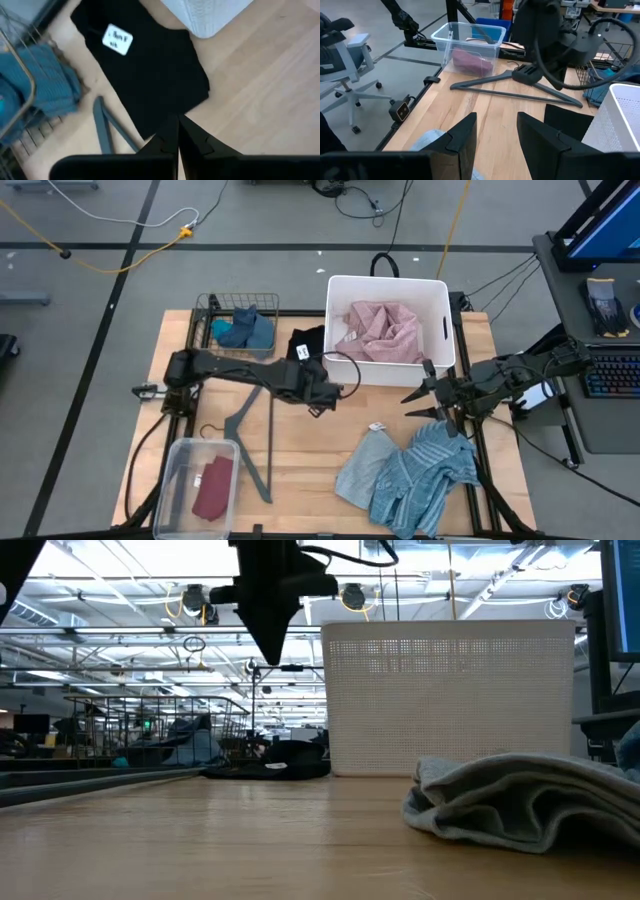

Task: Pick & Place Cloths
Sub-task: Put the black boxers in the transparent bin

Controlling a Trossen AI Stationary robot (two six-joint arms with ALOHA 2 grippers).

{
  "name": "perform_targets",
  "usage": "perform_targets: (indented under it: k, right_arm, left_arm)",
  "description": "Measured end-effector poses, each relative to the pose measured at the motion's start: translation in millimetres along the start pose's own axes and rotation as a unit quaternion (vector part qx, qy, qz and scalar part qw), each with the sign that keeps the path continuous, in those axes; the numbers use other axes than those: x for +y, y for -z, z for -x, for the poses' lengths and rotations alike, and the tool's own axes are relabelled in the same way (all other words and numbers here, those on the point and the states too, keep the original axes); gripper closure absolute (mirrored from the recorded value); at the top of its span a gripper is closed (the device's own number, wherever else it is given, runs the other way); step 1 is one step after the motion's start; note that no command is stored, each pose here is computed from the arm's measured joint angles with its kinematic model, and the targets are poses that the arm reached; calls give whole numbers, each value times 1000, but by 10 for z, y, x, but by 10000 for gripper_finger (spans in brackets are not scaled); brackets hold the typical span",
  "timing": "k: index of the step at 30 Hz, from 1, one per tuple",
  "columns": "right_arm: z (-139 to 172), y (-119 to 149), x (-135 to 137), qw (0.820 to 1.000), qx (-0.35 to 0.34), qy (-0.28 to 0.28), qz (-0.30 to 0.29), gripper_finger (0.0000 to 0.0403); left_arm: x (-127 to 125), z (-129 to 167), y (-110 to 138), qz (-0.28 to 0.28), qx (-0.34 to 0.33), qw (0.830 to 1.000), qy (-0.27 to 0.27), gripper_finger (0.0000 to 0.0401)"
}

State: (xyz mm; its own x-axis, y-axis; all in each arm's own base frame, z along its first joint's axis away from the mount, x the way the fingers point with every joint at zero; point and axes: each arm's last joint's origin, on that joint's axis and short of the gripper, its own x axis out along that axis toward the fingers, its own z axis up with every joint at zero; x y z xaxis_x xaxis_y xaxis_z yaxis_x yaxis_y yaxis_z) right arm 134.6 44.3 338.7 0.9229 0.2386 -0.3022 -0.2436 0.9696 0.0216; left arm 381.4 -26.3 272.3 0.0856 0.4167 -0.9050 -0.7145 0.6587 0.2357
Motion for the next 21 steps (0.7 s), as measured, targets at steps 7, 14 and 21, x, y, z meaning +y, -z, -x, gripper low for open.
perform_targets:
  k: [7,14,21]
  right_arm:
    - [17,-3,-1,1000,-3,0,0,271]
    - [21,-3,-2,1000,-4,0,0,271]
    - [21,-3,-2,1000,-4,0,-1,271]
  left_arm:
    - [-173,-214,177,-32,25,998,44,398]
    - [-287,-488,446,-54,31,997,40,394]
    - [-240,-764,474,-52,10,998,25,390]
